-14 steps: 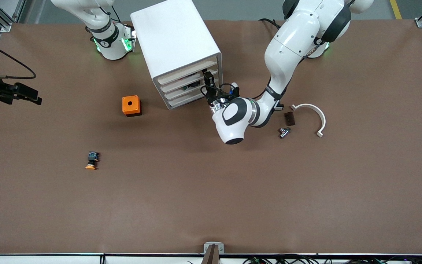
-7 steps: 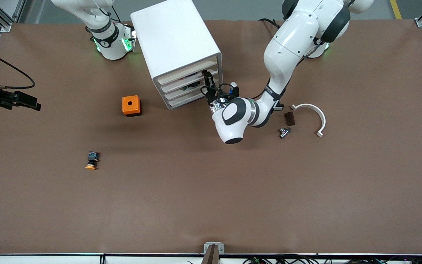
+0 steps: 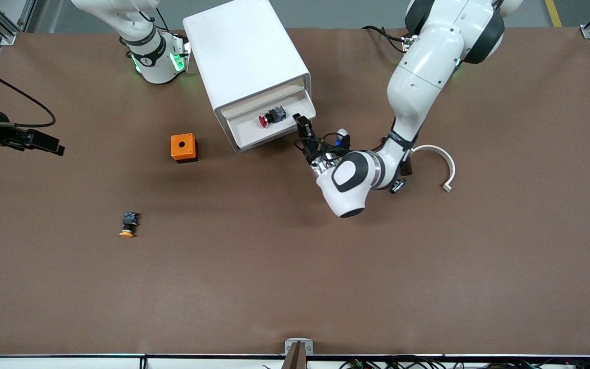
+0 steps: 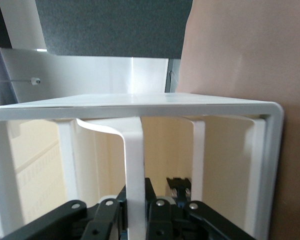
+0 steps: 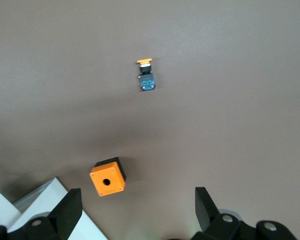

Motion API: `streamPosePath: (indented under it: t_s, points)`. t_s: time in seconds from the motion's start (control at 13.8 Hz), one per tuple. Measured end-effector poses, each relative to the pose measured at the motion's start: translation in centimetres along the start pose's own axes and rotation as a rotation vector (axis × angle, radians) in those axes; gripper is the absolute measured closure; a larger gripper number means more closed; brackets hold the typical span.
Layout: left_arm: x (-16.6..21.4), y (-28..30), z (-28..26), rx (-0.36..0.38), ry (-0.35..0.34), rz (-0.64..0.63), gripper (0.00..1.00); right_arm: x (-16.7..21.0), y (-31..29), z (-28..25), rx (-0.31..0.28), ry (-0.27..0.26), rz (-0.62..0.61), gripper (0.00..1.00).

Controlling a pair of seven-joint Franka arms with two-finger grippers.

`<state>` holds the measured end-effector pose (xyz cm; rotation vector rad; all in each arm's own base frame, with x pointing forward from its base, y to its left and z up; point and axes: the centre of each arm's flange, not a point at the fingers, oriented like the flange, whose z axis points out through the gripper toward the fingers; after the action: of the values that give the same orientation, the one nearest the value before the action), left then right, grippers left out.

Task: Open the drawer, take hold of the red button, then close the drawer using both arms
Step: 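Pull the drawer open with the left gripper while the right gripper approaches, then withdraw the left gripper while the right gripper reaches the red button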

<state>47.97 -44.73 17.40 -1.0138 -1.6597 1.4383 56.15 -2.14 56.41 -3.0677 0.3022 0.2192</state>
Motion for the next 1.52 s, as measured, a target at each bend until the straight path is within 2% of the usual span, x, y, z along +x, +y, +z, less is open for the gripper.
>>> streamPosePath:
  t_s: [0.36,0.58,0.72,0.8,1.01,1.16,1.37,1.52]
  points:
    - [1.9,0.5,-5.8,0.002,-0.122,-0.002,0.86,-1.4,-6.2,0.5,-0.002,-0.012,0.186,0.0]
    - [2.8,0.7,-7.8,0.01,-0.164,-0.003,0.84,-2.9,-10.8,0.8,-0.016,-0.014,0.258,0.0]
    - [3.0,0.8,-8.2,0.007,-0.172,0.002,0.65,-3.8,-13.3,1.1,-0.024,-0.014,0.299,0.0]
    - [3.1,0.8,-8.4,0.002,-0.177,0.028,0.53,-4.3,-14.2,1.2,-0.029,-0.015,0.317,0.0]
    - [2.9,-0.1,-10.1,-0.042,-0.2,0.238,0.21,-5.6,-17.0,2.0,-0.043,-0.021,0.368,0.0]
    - [3.0,-1.1,-12.5,-0.116,-0.218,0.428,0.01,-6.8,-19.2,2.4,-0.05,-0.017,0.401,0.0]
    - [3.5,-2.1,-16.9,-0.287,-0.232,0.718,0.0,-8.4,-22.6,3.2,-0.046,0.004,0.448,0.0]
    - [3.3,-3.1,-19.0,-0.425,-0.193,0.895,0.0,-9.5,-24.6,3.8,-0.039,0.018,0.476,0.0]
